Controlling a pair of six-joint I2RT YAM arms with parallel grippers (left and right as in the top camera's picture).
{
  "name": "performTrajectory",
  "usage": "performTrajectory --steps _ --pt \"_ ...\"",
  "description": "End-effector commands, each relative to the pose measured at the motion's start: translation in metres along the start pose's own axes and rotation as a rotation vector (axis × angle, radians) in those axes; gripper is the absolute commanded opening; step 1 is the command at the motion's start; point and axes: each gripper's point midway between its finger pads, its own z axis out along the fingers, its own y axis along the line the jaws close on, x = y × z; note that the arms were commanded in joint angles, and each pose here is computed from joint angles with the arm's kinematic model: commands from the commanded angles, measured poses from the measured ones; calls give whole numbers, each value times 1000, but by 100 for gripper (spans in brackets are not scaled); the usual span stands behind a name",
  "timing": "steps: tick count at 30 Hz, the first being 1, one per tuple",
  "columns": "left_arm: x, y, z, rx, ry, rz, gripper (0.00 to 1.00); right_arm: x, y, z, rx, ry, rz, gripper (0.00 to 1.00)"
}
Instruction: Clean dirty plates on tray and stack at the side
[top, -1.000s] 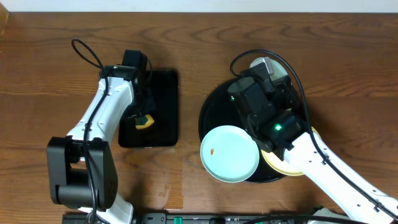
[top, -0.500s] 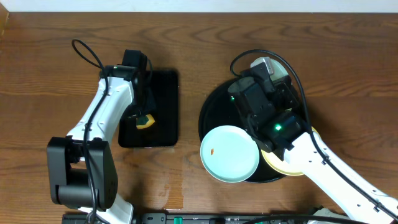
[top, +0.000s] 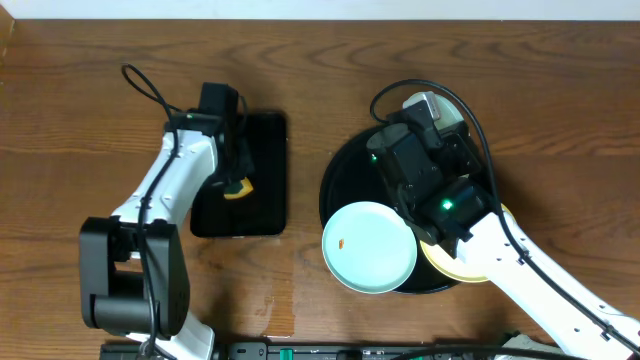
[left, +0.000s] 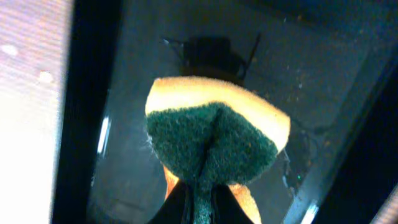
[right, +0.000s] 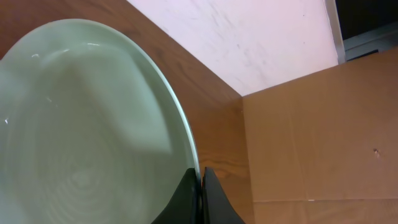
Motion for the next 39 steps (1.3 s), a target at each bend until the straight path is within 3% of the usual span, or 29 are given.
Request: performTrajectory --steps 1,12,24,39 --pt "14 0 23 4 -7 42 9 0 -7 -3 32 -4 0 1" --pt "39 -2 51 56 9 46 11 0 -7 -3 32 -4 0 1" --pt "23 -15 7 95 65 87 13 0 -7 -3 32 -4 0 1" --pt "48 -7 46 68 133 87 17 0 -7 -3 32 -3 105 1"
